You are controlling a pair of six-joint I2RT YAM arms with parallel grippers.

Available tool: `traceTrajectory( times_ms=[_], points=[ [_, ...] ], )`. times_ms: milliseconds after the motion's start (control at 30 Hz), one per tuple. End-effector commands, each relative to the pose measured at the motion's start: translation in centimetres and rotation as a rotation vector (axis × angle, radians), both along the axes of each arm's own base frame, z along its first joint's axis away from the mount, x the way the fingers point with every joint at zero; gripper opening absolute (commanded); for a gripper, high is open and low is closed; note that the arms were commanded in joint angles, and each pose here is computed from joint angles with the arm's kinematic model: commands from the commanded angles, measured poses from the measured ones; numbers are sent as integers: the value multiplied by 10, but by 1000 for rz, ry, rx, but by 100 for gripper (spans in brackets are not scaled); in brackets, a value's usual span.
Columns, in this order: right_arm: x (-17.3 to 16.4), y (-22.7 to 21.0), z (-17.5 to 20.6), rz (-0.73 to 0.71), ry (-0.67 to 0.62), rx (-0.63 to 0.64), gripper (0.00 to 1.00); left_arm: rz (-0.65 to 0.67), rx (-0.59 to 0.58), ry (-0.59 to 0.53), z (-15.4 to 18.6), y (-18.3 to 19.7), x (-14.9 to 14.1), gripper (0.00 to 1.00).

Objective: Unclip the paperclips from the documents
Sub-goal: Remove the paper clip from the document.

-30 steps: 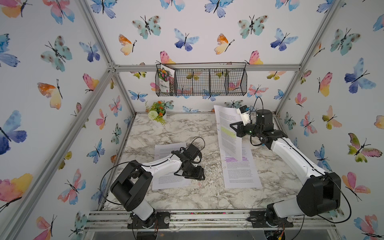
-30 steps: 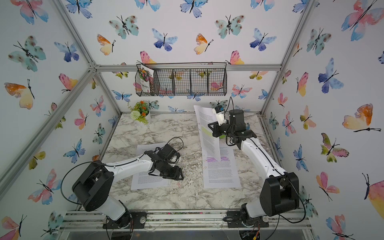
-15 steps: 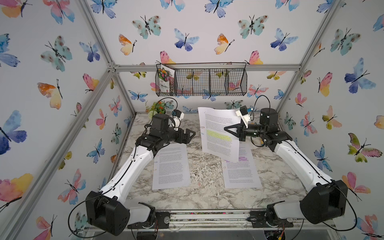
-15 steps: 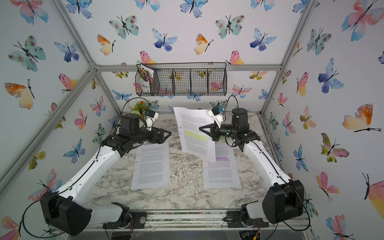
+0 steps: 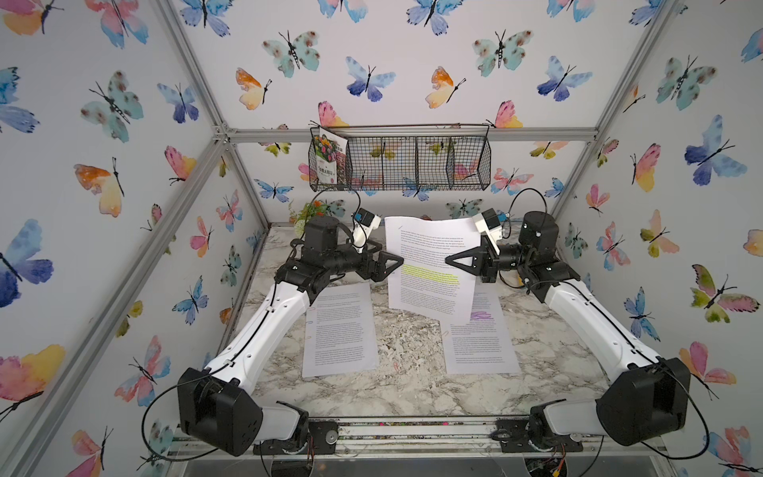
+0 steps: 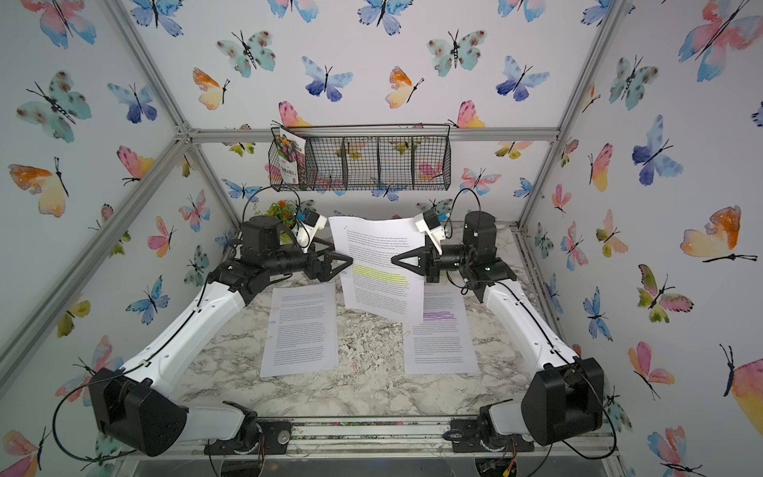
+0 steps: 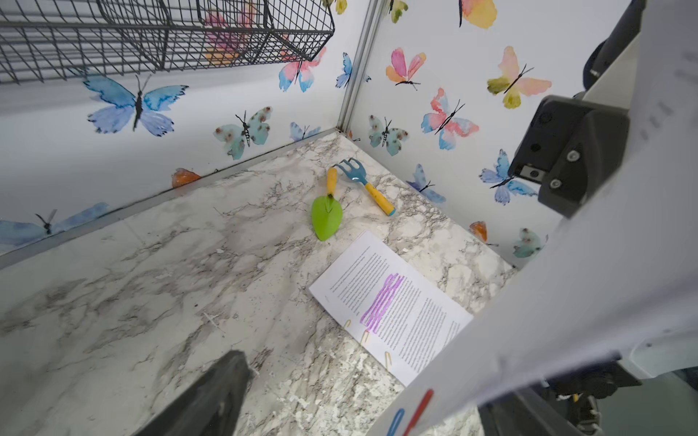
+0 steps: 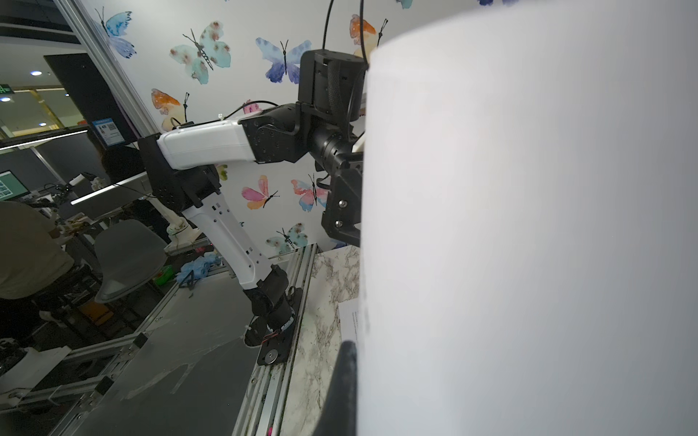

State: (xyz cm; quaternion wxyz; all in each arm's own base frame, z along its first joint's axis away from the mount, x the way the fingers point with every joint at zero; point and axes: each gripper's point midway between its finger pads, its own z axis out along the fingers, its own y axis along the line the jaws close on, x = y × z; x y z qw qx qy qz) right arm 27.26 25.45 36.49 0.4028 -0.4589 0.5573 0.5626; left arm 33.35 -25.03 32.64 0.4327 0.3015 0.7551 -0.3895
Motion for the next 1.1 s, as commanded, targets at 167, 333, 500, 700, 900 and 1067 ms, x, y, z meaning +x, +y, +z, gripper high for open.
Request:
traceTrajectory(
  times_ms=[167,333,500,700,900,1067],
  points=[
    [-4,0,9,14,-30,19,2,-97,-61,38,7,-12,-9,15],
    [-2,0,5,9,-26,18,2,-69,-57,22,12,-6,-5,0],
    [-5,-1,3,13,-16,16,2,-62,-63,21,14,-3,-5,0],
    [-10,-2,0,19,-13,15,2,-43,-58,38,9,3,-6,0],
    [-3,-6,-5,-54,-61,-12,2,42,-43,82,-8,28,0,0],
    [3,-10,-10,-82,-53,-21,2,113,-10,105,-27,48,-1,0]
  ],
)
